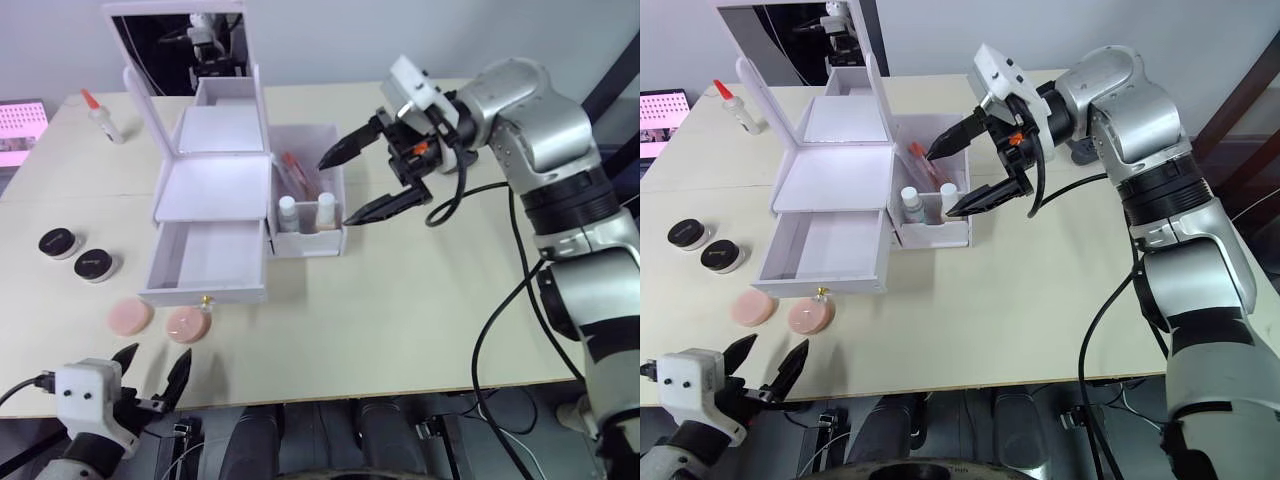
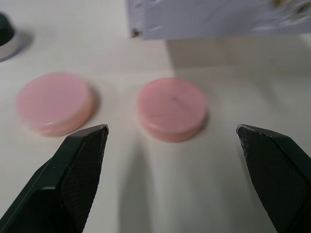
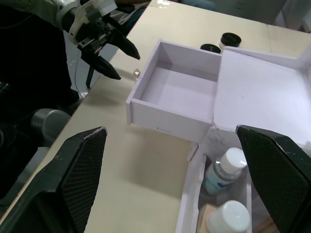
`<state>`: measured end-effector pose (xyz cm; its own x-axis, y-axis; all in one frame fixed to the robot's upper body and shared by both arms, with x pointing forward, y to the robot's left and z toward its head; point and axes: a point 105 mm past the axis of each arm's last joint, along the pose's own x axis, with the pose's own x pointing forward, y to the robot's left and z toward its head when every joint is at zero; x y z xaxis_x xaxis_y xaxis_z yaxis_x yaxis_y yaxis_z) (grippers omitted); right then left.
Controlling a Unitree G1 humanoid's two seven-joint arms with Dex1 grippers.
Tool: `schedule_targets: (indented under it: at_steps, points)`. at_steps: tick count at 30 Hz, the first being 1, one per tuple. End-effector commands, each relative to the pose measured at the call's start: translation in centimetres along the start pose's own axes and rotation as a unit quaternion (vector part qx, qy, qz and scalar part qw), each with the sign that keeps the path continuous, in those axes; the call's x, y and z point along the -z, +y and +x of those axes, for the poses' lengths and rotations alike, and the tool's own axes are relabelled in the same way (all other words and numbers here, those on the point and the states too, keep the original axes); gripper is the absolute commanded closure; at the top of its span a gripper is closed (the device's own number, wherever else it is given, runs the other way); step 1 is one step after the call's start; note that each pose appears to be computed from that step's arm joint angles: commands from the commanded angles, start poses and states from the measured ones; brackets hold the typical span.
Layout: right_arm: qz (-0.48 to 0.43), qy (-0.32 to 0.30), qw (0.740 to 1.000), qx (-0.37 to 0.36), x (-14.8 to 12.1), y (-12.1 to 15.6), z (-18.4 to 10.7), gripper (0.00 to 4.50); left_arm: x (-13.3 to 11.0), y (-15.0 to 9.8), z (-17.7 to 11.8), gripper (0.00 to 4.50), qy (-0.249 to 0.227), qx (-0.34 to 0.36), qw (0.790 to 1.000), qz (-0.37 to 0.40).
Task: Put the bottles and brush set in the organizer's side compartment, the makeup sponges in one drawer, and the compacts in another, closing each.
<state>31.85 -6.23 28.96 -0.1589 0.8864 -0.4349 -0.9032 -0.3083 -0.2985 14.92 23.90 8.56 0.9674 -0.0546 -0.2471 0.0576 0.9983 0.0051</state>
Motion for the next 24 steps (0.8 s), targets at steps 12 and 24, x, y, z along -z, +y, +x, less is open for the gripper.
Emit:
schedule_targets:
  at_steps: [12, 24]
  points:
    - [-0.018, 0.008, 0.999, 0.036, -2.1, 0.8, -2.6, 0.0, 0.4, -0.2, 4.5, 0.04, 0.006, 0.033, 0.999, 0.021]
    - [-0.005, 0.02, 0.998, 0.058, -2.1, 1.5, -3.2, 0.0, 0.5, -0.6, 6.6, 0.28, 0.005, 0.051, 0.998, 0.03]
